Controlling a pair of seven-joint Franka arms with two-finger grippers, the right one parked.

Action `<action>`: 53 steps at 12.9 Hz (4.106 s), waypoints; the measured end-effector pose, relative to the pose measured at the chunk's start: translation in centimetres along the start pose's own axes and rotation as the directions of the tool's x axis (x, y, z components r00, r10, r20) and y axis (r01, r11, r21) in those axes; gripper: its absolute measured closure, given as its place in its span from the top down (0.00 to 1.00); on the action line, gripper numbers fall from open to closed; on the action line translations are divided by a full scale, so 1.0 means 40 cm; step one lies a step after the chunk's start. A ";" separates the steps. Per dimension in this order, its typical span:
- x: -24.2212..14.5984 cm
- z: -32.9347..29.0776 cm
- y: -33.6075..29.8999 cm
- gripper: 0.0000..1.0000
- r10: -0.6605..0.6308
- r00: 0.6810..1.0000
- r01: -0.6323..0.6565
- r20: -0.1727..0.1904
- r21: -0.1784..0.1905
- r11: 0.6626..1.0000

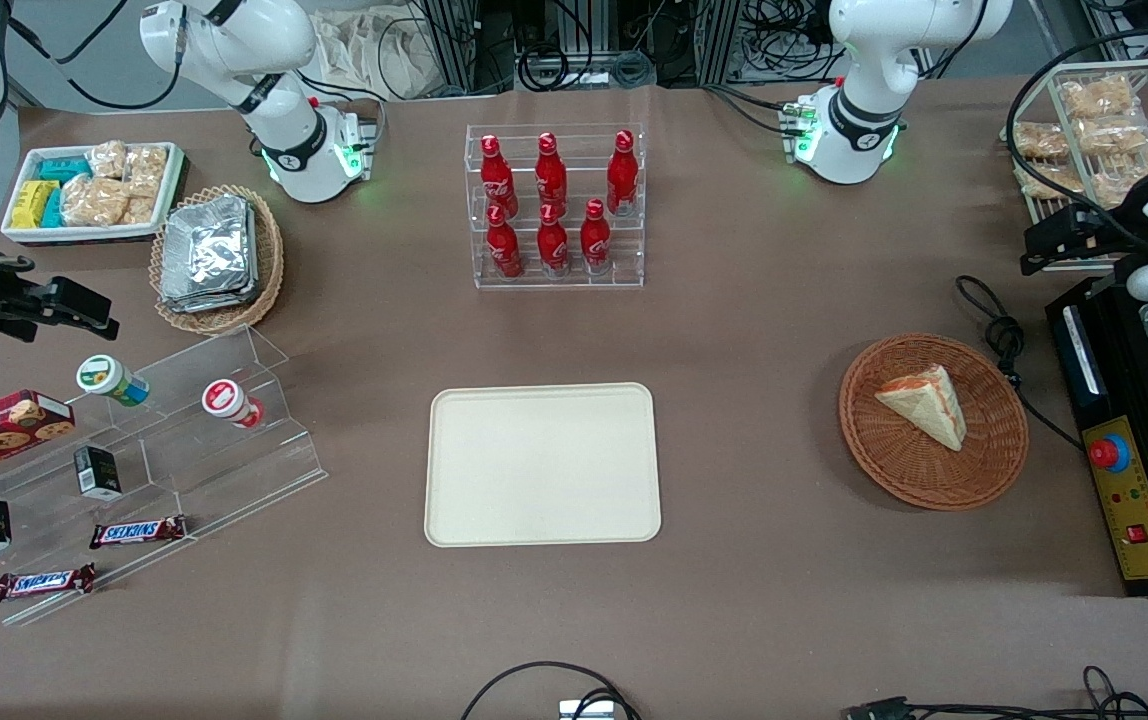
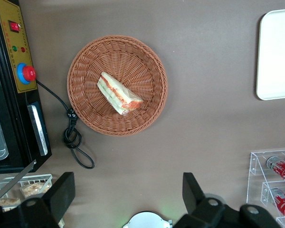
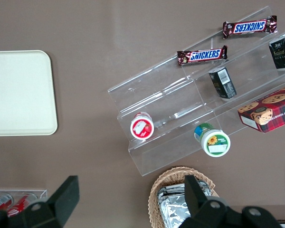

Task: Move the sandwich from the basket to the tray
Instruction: 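Move the left gripper over the wicker basket above the sandwich, then lower the open left gripper around the wrapped sandwich wedge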

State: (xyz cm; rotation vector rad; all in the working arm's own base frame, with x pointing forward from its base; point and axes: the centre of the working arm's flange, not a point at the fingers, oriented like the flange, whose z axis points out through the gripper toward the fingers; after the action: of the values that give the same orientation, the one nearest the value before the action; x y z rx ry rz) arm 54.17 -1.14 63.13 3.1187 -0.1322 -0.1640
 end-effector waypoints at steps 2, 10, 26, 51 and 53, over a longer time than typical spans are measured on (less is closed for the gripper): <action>0.000 0.000 -0.001 1.00 -0.001 1.000 0.001 0.000 0.003 1.000; 0.062 0.122 -0.045 1.00 -0.150 0.989 0.150 0.000 0.028 0.988; 0.004 0.638 -0.099 1.00 -0.657 0.748 0.657 -0.090 -0.037 0.753; 0.018 0.987 -0.103 0.50 -0.732 0.661 0.725 -0.162 -0.110 0.680; 0.021 0.983 -0.100 0.37 -0.726 0.666 0.719 -0.171 -0.112 0.686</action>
State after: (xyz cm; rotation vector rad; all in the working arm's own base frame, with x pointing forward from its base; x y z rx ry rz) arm 51.18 2.33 23.85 2.9139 1.1187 0.1540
